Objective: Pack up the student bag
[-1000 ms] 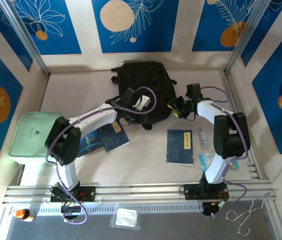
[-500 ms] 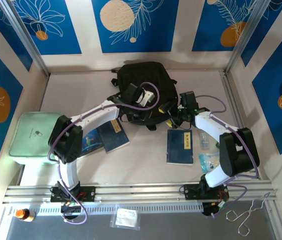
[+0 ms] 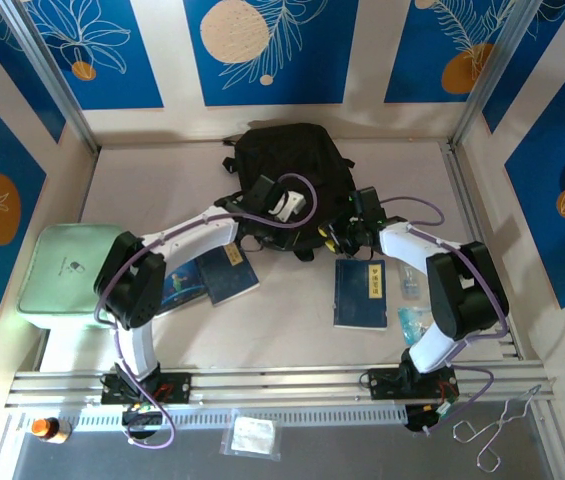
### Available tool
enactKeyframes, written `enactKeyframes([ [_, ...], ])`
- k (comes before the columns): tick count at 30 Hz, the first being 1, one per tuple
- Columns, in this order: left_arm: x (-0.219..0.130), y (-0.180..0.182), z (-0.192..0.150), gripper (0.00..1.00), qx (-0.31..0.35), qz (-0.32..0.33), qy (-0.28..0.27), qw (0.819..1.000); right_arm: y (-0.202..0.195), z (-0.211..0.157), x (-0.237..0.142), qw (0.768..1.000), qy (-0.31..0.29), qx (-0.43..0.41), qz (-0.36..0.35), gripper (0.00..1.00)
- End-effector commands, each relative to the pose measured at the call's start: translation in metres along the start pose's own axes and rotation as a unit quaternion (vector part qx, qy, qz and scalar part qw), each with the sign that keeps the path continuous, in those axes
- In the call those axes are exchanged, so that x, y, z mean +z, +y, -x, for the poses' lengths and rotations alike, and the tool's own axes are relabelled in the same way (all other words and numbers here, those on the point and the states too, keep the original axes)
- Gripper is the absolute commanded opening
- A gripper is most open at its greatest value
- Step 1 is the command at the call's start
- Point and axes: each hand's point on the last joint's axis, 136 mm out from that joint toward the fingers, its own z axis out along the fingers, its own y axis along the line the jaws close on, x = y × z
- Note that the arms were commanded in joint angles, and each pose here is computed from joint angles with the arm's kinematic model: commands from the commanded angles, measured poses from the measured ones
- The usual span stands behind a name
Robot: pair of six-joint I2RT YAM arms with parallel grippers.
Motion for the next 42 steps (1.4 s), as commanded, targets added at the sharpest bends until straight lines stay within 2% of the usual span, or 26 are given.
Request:
enactKeyframes([
  [1, -0.021, 0.006, -0.004, 0.0, 0.011, 0.034, -0.008, 0.999, 0.006, 0.009, -0.003, 1.0, -0.024, -0.013, -0.005, 0.25],
  [5, -0.024, 0.02, -0.015, 0.0, 0.004, 0.064, 0.001, 0.998, 0.004, 0.013, -0.006, 0.999, -0.037, -0.016, -0.011, 0.19],
  [10, -0.023, 0.045, -0.023, 0.0, -0.023, 0.113, 0.005, 0.993, 0.006, 0.014, -0.01, 0.999, -0.042, -0.027, -0.009, 0.18],
  [26, -0.011, 0.074, -0.037, 0.0, -0.07, 0.14, 0.033, 0.987, 0.009, 0.02, -0.018, 0.997, -0.056, -0.043, -0.009, 0.06],
  [34, -0.021, 0.095, -0.036, 0.0, -0.094, 0.188, 0.033, 0.977, 0.01, 0.022, -0.021, 0.997, -0.061, -0.052, -0.011, 0.04],
  [38, -0.026, 0.102, -0.03, 0.0, -0.102, 0.19, 0.015, 0.976, 0.009, 0.022, -0.021, 0.997, -0.061, -0.052, -0.016, 0.03],
  [42, -0.02, 0.115, -0.031, 0.0, -0.106, 0.197, 0.023, 0.974, 0.008, 0.022, -0.024, 0.996, -0.064, -0.054, -0.018, 0.03],
])
